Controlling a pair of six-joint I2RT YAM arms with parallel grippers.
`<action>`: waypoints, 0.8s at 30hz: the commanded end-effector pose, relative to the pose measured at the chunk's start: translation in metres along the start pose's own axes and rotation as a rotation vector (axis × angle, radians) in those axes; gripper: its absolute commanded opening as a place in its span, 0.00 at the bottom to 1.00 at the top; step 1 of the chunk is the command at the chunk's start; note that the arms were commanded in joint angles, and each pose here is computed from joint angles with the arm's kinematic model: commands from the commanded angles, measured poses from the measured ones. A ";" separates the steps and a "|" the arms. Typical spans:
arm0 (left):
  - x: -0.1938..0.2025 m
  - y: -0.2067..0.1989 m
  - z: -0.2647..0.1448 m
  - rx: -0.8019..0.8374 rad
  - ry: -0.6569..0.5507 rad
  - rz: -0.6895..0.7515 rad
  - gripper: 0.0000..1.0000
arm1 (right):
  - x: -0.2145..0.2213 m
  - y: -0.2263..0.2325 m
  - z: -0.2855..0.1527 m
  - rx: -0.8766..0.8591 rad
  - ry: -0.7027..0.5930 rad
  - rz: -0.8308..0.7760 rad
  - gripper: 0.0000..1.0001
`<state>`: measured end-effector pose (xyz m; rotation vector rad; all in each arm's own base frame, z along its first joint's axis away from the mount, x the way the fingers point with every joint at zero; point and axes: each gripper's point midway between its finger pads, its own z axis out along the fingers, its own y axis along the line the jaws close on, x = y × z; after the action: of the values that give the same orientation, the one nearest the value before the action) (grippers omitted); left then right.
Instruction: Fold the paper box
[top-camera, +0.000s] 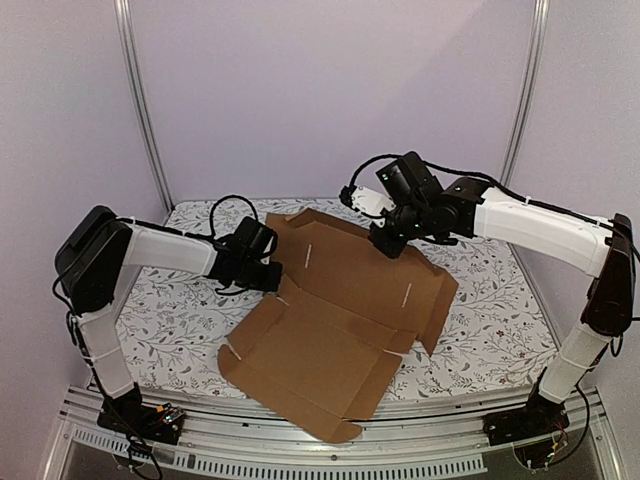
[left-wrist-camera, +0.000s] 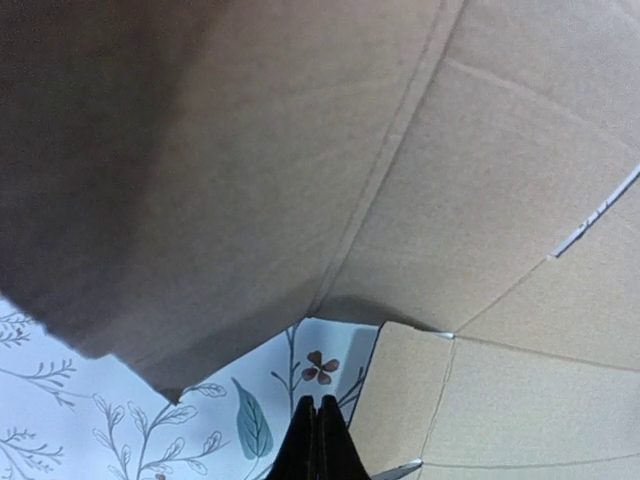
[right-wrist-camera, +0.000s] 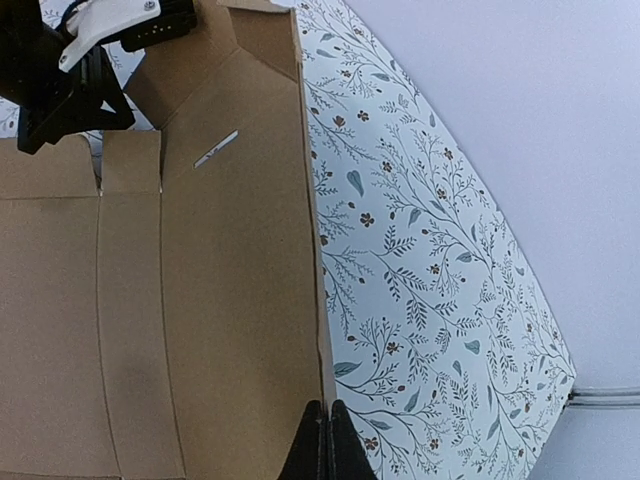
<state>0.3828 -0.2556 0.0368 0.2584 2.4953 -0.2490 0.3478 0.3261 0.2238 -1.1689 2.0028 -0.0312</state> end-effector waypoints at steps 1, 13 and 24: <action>-0.001 -0.025 -0.008 0.137 -0.002 0.010 0.00 | -0.007 0.005 0.002 -0.030 -0.022 0.018 0.00; 0.007 -0.056 -0.017 0.305 0.019 -0.015 0.00 | -0.004 0.004 0.004 -0.022 -0.012 0.021 0.00; 0.033 -0.080 -0.019 0.327 0.063 0.020 0.00 | 0.001 0.003 0.003 -0.011 -0.006 0.032 0.00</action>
<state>0.3429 -0.3116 0.0406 0.3879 2.5056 -0.6216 0.3466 0.3274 0.2227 -1.1675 2.0075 -0.0161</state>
